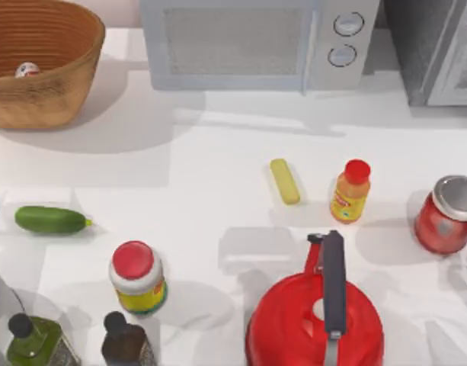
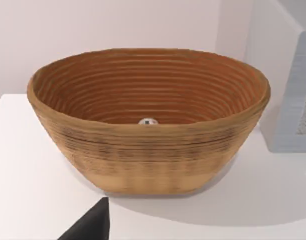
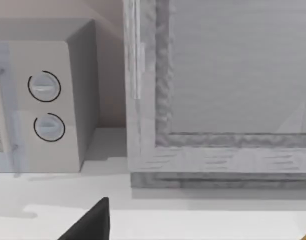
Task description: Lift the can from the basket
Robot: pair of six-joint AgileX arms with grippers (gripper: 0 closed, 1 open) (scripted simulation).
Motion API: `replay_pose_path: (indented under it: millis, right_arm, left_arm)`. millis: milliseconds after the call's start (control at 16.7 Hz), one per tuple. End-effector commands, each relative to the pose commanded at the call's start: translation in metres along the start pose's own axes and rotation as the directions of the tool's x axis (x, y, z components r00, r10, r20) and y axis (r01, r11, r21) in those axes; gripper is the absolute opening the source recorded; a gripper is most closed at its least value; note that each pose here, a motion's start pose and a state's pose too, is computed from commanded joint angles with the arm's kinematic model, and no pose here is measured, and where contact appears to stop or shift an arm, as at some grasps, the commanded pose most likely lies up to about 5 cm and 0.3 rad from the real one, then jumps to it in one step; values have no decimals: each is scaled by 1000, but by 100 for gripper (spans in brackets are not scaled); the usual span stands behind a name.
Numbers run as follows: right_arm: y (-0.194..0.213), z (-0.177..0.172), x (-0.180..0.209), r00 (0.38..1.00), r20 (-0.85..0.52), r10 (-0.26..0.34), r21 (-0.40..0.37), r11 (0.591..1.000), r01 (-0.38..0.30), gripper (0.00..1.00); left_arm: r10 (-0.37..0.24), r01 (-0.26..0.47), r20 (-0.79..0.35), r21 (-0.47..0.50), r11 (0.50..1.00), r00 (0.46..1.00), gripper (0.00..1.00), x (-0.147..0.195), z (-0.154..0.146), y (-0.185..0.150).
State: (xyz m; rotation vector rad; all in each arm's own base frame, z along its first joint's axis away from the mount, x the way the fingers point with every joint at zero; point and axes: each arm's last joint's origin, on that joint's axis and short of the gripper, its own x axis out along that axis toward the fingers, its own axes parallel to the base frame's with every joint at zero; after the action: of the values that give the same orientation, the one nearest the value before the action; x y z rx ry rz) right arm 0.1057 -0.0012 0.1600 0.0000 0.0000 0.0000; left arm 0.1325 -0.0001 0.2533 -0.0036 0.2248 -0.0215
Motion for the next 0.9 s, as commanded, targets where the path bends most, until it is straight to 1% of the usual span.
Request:
replay_pose_path:
  millis: [120, 240, 360, 480, 660, 780, 900]
  right_arm:
    - [0, 0, 0, 1000, 0, 0, 0, 1000, 0, 100]
    - [0, 0, 0, 1000, 0, 0, 0, 1000, 0, 100]
    - [0, 0, 0, 1000, 0, 0, 0, 1000, 0, 100]
    - [0, 0, 0, 1000, 0, 0, 0, 1000, 0, 100]
    - [0, 0, 0, 1000, 0, 0, 0, 1000, 0, 100]
    - [0, 0, 0, 1000, 0, 0, 0, 1000, 0, 100]
    - [0, 0, 0, 1000, 0, 0, 0, 1000, 0, 100]
  left_arm:
    - [-7, 6, -84, -3, 1000, 996, 100, 15, 33, 1]
    - [-13, 12, -175, -7, 1000, 984, 100, 39, 65, 3]
    - [-18, 15, -273, -11, 1000, 962, 100, 72, 93, 6]
    - [-22, 17, -372, -16, 1000, 928, 100, 113, 113, 10]
    - [-27, 17, -515, -23, 1000, 857, 100, 182, 125, 17]
    - [-29, 16, -602, -28, 999, 798, 100, 228, 120, 22]
    - [-32, 14, -678, -32, 999, 735, 100, 272, 106, 28]
